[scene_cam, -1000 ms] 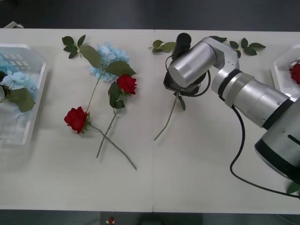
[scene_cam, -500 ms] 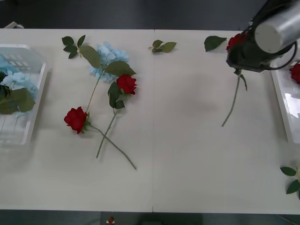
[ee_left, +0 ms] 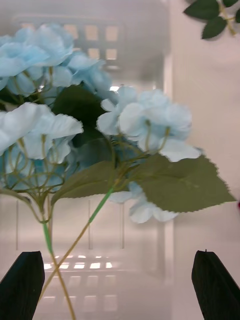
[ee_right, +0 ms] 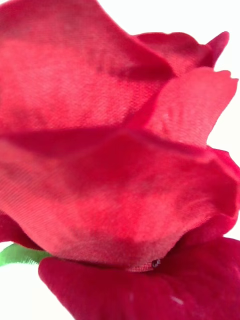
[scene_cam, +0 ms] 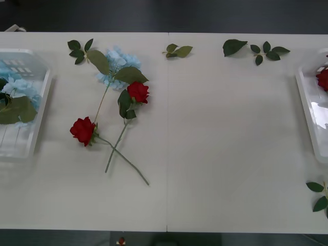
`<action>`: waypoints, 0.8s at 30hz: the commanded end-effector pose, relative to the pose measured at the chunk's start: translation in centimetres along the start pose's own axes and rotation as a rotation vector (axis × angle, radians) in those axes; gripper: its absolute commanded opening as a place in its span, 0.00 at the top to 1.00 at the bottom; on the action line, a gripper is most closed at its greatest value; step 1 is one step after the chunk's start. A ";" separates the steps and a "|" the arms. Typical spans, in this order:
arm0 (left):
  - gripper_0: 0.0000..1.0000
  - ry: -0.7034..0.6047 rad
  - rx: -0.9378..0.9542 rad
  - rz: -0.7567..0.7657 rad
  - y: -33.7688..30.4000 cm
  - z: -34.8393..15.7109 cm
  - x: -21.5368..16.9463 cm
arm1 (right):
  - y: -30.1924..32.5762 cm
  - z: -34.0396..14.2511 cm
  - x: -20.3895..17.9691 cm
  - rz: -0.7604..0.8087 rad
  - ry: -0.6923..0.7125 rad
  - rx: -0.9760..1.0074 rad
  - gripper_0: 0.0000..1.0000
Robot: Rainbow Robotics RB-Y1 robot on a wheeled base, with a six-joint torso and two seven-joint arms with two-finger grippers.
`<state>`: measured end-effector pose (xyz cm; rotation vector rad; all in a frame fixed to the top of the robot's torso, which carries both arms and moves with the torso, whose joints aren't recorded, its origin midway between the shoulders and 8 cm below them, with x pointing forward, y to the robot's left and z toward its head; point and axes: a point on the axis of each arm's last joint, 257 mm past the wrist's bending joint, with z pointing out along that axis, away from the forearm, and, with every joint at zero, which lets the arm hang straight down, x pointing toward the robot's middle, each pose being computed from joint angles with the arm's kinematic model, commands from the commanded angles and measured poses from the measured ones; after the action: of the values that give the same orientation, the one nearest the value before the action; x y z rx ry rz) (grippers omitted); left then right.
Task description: Put the red flowers into the right box and the blue flowers into the left box
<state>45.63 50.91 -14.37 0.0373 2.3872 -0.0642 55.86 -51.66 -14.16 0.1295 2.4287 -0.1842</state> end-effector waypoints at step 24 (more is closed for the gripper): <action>0.15 0.011 0.119 -0.208 -20.2 11.5 1.2 | -12.8 2.7 0.1 -0.108 -0.095 0.297 0.00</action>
<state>53.45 29.28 -23.33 -0.0315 2.3894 -0.2994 55.26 -64.31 -16.67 0.1346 2.3265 -0.5737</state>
